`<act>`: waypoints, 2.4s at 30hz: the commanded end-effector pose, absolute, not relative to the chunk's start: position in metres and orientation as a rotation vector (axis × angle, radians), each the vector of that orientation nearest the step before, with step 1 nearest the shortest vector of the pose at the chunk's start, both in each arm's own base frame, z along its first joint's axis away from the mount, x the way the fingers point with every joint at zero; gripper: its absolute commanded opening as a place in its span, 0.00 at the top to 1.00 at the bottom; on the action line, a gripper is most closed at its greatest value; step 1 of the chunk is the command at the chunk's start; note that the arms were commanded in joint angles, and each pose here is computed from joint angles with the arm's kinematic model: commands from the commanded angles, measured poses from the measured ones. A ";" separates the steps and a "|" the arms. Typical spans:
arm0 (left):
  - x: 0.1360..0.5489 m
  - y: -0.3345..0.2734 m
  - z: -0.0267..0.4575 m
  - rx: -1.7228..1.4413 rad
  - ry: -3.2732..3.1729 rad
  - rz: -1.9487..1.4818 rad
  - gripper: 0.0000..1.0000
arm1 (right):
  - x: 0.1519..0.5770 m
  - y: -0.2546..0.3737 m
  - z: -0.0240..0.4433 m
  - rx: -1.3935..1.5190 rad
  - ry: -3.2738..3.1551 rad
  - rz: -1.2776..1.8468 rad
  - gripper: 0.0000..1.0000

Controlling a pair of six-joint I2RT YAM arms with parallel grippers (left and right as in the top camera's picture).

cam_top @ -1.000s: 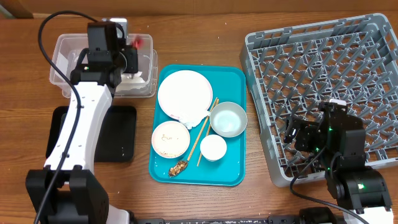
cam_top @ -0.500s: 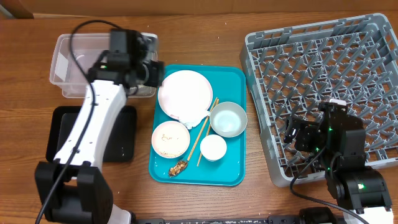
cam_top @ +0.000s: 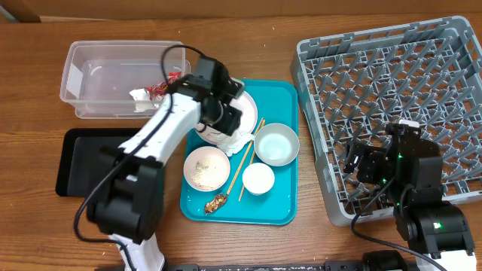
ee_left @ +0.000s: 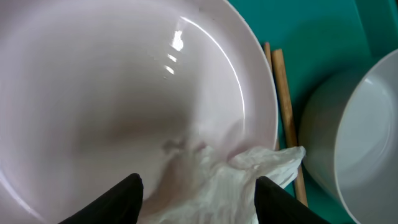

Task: Sort waste into correct bins and load items into the dishwasher
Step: 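Pick remaining tissue off the plate with the left gripper, drop in bin, then reach the left gripper to the white cup and grasp it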

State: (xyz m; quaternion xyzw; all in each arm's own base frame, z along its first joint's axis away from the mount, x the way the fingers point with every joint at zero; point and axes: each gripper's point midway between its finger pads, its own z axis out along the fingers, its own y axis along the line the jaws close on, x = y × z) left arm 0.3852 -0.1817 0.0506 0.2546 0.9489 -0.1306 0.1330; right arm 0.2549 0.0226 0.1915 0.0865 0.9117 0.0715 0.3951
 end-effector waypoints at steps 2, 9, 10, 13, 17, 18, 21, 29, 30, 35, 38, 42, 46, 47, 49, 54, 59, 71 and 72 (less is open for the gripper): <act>0.372 -0.181 0.022 0.825 2.820 -0.330 0.49 | 0.258 0.023 0.205 0.219 2.277 0.192 0.00; 0.371 -0.161 0.013 0.818 2.874 -0.169 0.96 | 0.258 0.023 0.205 0.219 2.277 0.192 0.00; 0.373 -0.158 0.015 0.814 2.872 -0.145 0.96 | 0.258 0.023 0.205 0.219 2.277 0.192 0.00; 0.381 -0.154 0.028 0.796 2.855 -0.094 0.96 | 0.258 0.023 0.205 0.218 2.278 0.192 0.00; 0.400 -0.149 0.064 0.755 2.783 -0.045 0.96 | 0.258 0.023 0.205 0.218 2.278 0.192 0.00; 0.406 -0.147 0.075 0.736 2.762 -0.031 0.96 | 0.258 0.023 0.205 0.218 2.278 0.192 0.00; 0.424 -0.133 0.109 0.628 2.701 0.016 0.96 | 0.257 0.023 0.204 0.218 2.279 0.192 0.00; 0.464 -0.060 0.180 0.275 2.549 0.062 0.96 | 0.257 0.023 0.204 0.218 2.280 0.191 0.00; 0.468 -0.048 0.183 0.223 2.539 0.067 0.96 | 0.257 0.023 0.204 0.218 2.280 0.191 0.00; 0.481 -0.002 0.184 0.074 2.515 0.098 0.91 | 0.257 0.023 0.204 0.218 2.280 0.191 0.00; 0.483 0.013 0.183 0.025 2.508 0.105 0.59 | 0.257 0.023 0.204 0.218 2.280 0.191 0.00; 0.479 0.011 0.180 0.030 2.529 0.061 0.44 | 0.257 0.023 0.204 0.218 2.280 0.191 0.00; 0.464 -0.014 0.170 0.078 2.601 -0.087 0.43 | 0.257 0.023 0.204 0.219 2.280 0.191 0.00; 0.458 -0.022 0.168 0.059 2.628 -0.136 0.43 | 0.257 0.023 0.204 0.219 2.280 0.191 0.00; 0.445 -0.036 0.162 0.030 2.682 -0.214 0.43 | 0.257 0.023 0.204 0.219 2.280 0.191 0.00; 0.411 -0.062 0.150 -0.001 2.827 -0.267 0.37 | 0.257 0.023 0.204 0.219 2.280 0.191 0.00; 0.384 -0.084 0.144 0.015 2.932 -0.279 0.35 | 0.257 0.023 0.204 0.219 2.280 0.191 0.00; 0.350 -0.128 0.136 0.095 3.032 -0.282 0.35 | 0.257 0.023 0.204 0.219 2.281 0.193 0.00; 0.349 -0.131 0.136 0.108 3.034 -0.283 0.34 | 0.257 0.024 0.204 0.216 2.283 0.200 0.00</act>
